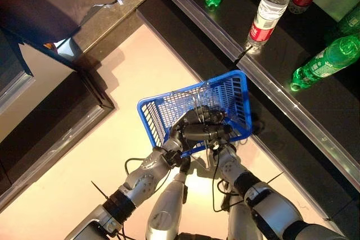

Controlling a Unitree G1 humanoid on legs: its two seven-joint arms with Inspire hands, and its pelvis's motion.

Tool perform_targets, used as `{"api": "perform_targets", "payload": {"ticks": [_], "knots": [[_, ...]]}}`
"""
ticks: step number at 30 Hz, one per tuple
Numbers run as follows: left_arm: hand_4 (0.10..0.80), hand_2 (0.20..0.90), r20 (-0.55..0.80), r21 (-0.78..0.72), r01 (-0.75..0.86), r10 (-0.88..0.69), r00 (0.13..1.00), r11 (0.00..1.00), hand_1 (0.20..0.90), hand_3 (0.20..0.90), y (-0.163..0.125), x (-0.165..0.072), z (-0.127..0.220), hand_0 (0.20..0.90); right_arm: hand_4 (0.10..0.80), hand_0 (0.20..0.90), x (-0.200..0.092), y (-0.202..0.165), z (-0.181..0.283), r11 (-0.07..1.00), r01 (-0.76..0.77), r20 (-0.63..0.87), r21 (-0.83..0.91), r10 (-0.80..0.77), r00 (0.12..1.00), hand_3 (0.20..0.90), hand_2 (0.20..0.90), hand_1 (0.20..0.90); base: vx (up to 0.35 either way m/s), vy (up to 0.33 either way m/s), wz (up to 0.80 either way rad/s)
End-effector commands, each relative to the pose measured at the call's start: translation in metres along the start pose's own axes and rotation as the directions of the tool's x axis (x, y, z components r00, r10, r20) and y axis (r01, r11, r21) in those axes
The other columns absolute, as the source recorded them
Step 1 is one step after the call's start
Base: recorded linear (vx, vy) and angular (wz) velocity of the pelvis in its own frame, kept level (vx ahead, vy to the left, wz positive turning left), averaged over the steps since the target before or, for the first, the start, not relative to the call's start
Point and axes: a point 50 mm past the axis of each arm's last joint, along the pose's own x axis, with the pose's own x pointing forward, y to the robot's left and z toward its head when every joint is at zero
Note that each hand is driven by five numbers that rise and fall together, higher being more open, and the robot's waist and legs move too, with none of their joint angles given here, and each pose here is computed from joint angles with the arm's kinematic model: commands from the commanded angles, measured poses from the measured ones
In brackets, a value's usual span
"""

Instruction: Pick up the drink and place into the basket.

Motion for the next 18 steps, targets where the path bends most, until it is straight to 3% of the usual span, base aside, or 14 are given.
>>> {"api": "perform_targets", "payload": {"ticks": [1,2,3,4,5,6,18], "knots": [[0.100,0.300,0.398,0.125,0.604,-0.598,0.696,0.787,0.300,0.200,-0.1336,0.0210,0.0862,0.300,0.100,0.300,-0.0098,0.1252,0.0150,0.898,-0.429,0.079,0.094,0.423,0.903,0.200,0.300,0.300,0.000,0.000,0.00],[0.100,0.300,0.397,0.125,0.604,-0.598,0.697,0.787,0.300,0.200,-0.1346,0.0221,0.0868,0.300,0.127,0.324,-0.0089,0.1264,0.0179,0.896,-0.432,0.080,0.103,0.425,0.901,0.227,0.324,0.324,0.000,0.000,0.00],[0.100,0.300,0.397,0.123,0.603,-0.596,0.698,0.788,0.300,0.200,-0.1348,0.0229,0.0870,0.300,0.243,0.422,-0.0083,0.1263,0.0185,0.896,-0.431,0.077,0.109,0.424,0.902,0.343,0.422,0.422,0.000,0.000,0.00],[0.100,0.300,0.397,0.122,0.602,-0.595,0.699,0.789,0.300,0.200,-0.1349,0.0237,0.0874,0.300,0.440,0.592,-0.0074,0.1260,0.0192,0.896,-0.427,0.067,0.118,0.422,0.904,0.540,0.592,0.592,0.000,0.000,0.00],[0.100,0.300,0.397,0.122,0.601,-0.594,0.699,0.790,0.300,0.200,-0.1350,0.0245,0.0875,0.300,0.682,0.799,-0.0066,0.1259,0.0203,0.896,-0.426,0.060,0.120,0.422,0.905,0.782,0.799,0.799,0.000,0.000,0.00],[0.100,0.300,0.397,0.122,0.600,-0.593,0.700,0.790,0.300,0.200,-0.1355,0.0254,0.0877,0.300,0.800,0.900,-0.0058,0.1260,0.0221,0.898,-0.427,0.059,0.111,0.423,0.904,0.900,0.900,0.900,0.000,0.000,0.00],[0.100,0.300,0.434,0.134,0.513,-0.516,0.738,0.848,0.300,0.200,-0.1294,0.0282,0.0935,0.300,0.800,0.900,-0.0077,0.1250,0.0178,0.878,-0.478,-0.023,-0.030,0.478,0.878,0.900,0.900,0.900,0.000,0.000,0.00]]}}
